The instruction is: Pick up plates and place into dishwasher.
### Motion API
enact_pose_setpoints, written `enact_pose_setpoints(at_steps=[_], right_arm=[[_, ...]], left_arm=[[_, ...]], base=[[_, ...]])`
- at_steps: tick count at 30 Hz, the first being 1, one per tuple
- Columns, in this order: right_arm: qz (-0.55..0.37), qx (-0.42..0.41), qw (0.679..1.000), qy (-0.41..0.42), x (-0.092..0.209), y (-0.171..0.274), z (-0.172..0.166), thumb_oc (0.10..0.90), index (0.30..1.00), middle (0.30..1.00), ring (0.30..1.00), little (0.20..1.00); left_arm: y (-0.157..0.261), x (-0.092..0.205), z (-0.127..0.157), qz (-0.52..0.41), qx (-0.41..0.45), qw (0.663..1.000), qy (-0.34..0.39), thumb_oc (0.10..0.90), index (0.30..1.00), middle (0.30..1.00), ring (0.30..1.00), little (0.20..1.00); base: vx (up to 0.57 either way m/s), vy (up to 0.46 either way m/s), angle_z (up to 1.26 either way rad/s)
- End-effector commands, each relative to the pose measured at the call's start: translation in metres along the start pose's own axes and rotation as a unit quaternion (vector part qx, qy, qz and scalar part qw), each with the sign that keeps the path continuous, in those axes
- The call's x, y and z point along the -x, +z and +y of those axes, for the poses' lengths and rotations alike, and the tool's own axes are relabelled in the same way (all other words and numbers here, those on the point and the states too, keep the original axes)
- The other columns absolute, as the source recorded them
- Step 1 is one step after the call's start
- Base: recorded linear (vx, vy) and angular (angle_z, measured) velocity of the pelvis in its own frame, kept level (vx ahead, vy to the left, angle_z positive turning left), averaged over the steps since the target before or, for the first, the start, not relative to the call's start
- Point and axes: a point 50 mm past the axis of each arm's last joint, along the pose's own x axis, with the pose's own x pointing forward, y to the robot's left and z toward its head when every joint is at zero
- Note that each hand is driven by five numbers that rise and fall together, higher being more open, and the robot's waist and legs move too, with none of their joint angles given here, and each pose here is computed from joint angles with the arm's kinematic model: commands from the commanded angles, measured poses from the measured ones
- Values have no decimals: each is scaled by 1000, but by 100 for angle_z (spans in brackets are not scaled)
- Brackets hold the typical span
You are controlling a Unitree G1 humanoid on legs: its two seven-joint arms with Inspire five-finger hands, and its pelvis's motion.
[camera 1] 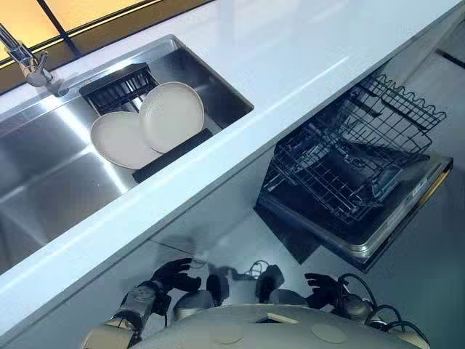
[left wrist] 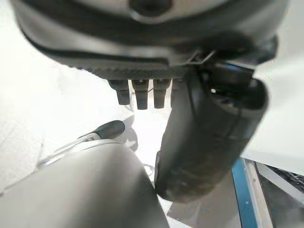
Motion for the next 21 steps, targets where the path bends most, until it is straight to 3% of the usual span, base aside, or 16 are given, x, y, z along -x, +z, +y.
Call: enact_pose_setpoints(at_steps=[1,9,12,15,21], right_arm=[[-36,21,999,14,-4,19,3,800,900,900,900,900],[-36,22,999,15,-4,20,3,800,900,900,900,900],[-38,28,999,13,-4,22,0,800,900,900,900,900],[-41,33,999,9,-4,25,-5,800,900,900,900,900],[-50,36,998,-4,-4,35,-19,800,900,900,900,900]], left_arm=[[0,-3,-9,5,-12,1000,-21,800,900,900,900,900],[0,-2,-13,1,12,998,-63,800,900,900,900,900],[18,-3,-19,-56,6,992,-112,800,900,900,900,900],[46,-3,-24,-127,-34,981,-144,800,900,900,900,900],[124,10,-41,-268,-210,916,-213,800,900,900,900,900]], base=[[-98,-529,160],[0,0,0],[0,0,0],[-13,6,0],[-34,23,1]])
